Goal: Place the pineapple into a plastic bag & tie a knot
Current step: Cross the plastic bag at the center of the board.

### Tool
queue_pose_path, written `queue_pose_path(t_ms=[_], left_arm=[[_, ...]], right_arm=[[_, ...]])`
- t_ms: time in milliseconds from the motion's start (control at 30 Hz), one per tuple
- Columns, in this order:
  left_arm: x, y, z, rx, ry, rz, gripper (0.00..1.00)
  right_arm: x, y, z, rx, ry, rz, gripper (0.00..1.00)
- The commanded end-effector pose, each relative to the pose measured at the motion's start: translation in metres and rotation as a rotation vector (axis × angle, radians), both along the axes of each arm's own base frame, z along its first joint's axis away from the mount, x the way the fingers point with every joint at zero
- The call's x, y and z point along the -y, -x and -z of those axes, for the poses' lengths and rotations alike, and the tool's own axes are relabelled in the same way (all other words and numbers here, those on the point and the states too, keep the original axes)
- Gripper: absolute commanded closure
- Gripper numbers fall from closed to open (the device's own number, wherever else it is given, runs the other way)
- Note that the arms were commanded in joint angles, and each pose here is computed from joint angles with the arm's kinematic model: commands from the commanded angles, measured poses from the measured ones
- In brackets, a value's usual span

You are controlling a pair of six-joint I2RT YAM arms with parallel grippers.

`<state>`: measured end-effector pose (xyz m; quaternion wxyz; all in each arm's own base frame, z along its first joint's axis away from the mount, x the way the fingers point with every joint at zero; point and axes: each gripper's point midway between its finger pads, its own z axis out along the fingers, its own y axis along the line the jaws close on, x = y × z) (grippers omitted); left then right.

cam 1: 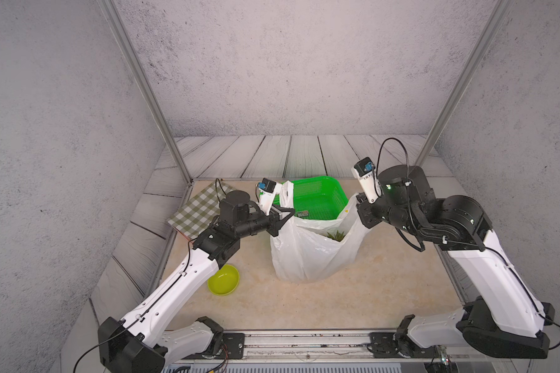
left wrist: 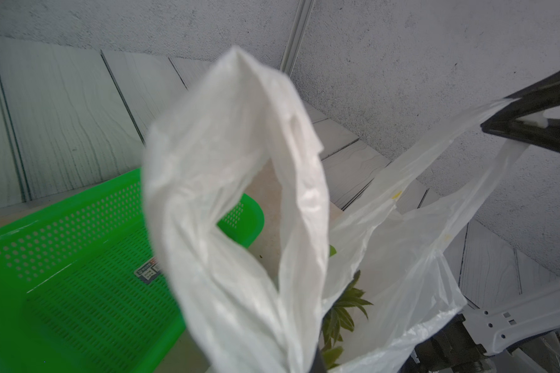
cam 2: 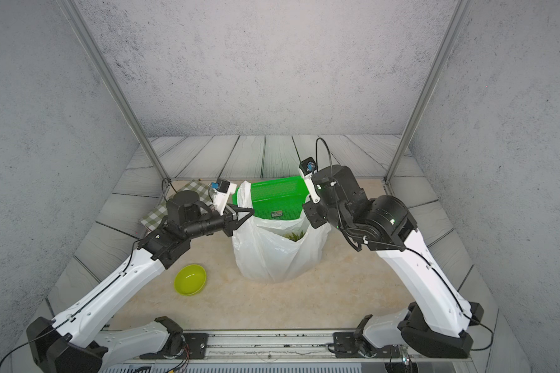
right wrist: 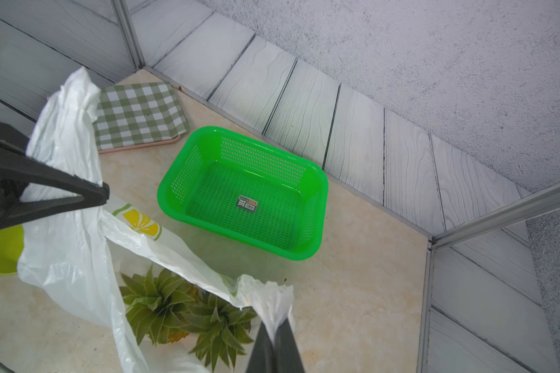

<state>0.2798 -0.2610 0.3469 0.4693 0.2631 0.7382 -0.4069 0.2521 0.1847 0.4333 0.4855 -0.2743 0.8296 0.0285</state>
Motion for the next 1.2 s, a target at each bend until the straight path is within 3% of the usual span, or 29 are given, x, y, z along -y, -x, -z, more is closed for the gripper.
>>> queue_pose_path(t_ms=[0,167,500,767,933,1167], left_arm=[[-0.003,0.016,-0.021,0.035,-0.012,0.079,1.00],[0.007,0.024,-0.022,0.003,-0.025,0.183,1.00],[0.028,0.004,-0.009,-0.092,-0.004,0.234,1.00],[0.055,0.008,-0.016,-0.074,0.023,0.329,1.00],[0.071,0.025,-0.014,-0.069,0.021,0.417,1.00],[0.081,0.034,-0.006,-0.074,0.024,0.435,1.00]], right_arm=[[-0.020,-0.005,-0.027,0.115,-0.081,-0.085,1.00],[-0.063,0.009,-0.021,0.083,-0.152,-0.309,1.00],[-0.113,0.041,0.008,-0.075,-0.239,-0.599,1.00],[-0.126,0.040,0.010,-0.130,-0.306,-0.608,1.00],[-0.127,0.032,0.010,-0.144,-0.320,-0.554,1.00],[-0.121,0.016,0.028,-0.192,-0.349,-0.415,1.00]])
